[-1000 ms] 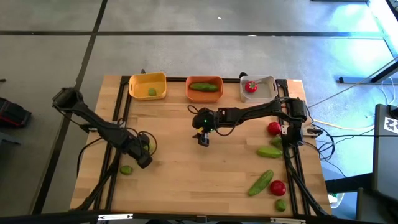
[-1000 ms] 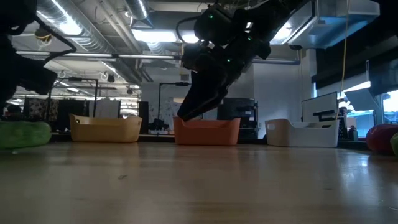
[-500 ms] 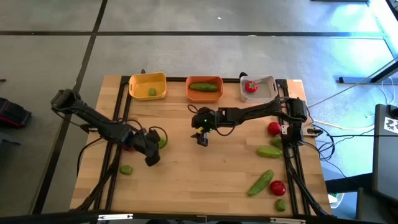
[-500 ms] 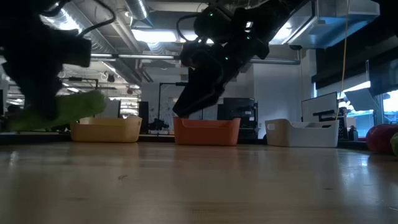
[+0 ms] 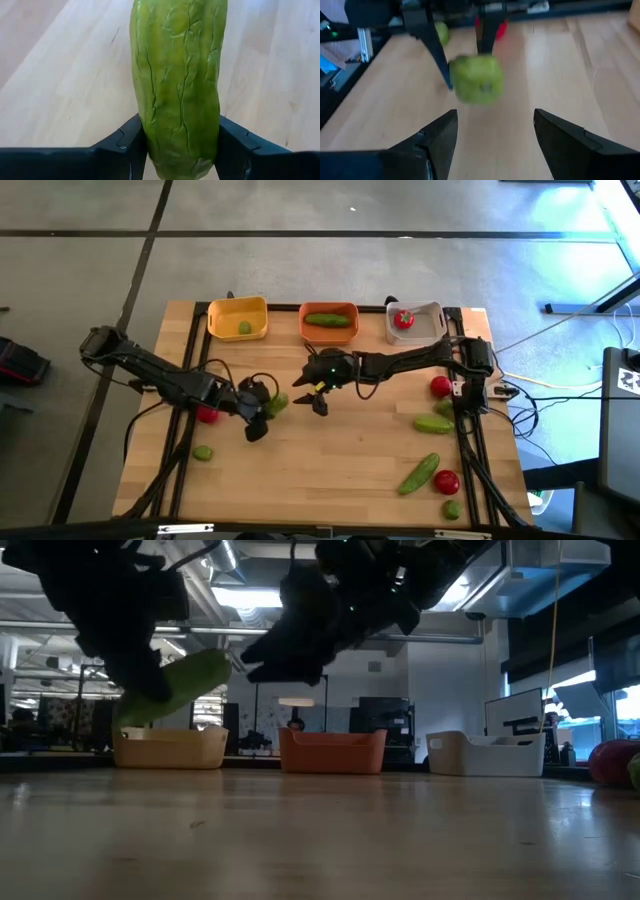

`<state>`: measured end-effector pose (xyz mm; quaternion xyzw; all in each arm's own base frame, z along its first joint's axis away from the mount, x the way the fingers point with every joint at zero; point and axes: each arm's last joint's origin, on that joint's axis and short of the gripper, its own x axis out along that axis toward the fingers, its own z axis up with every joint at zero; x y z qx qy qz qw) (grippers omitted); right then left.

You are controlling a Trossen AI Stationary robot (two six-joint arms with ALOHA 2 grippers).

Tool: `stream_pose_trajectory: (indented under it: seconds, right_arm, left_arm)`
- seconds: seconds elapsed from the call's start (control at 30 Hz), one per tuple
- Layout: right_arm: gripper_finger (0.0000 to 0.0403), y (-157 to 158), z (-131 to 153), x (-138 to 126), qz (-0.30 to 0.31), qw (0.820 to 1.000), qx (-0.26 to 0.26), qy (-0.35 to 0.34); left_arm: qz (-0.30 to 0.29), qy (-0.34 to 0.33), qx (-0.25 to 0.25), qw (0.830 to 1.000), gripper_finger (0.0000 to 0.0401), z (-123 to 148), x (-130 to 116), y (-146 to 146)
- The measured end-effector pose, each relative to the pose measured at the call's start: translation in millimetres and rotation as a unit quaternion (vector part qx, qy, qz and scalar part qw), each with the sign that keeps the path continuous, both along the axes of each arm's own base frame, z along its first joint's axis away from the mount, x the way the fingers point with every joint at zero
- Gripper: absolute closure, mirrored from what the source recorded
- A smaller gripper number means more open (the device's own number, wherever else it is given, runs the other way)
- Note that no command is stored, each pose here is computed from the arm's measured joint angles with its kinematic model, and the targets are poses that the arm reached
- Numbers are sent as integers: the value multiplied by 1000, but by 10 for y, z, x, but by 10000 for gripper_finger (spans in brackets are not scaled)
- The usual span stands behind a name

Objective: Sort produce into baskets
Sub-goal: Put the cucumber into the orange bin

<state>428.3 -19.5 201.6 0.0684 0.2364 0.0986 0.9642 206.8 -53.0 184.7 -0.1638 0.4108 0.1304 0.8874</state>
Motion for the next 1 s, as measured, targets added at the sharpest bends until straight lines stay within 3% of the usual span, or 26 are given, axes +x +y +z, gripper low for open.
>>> stream_pose_trajectory:
  seconds: [0.27, 0.73, 1.0]
  right_arm:
    - [150, 143, 86, 44, 13, 999, 0, -49]
    - [154, 248, 12, 103, 17, 997, -17, -67]
    - [245, 243, 8, 101, 20, 997, -19, -66]
  left_arm:
    - [-4, -24, 21, 999, 233, 35, 58, 67]
    - [-36, -67, 47, 996, 232, 101, 129, 63]
    - [-38, -65, 48, 996, 232, 99, 127, 63]
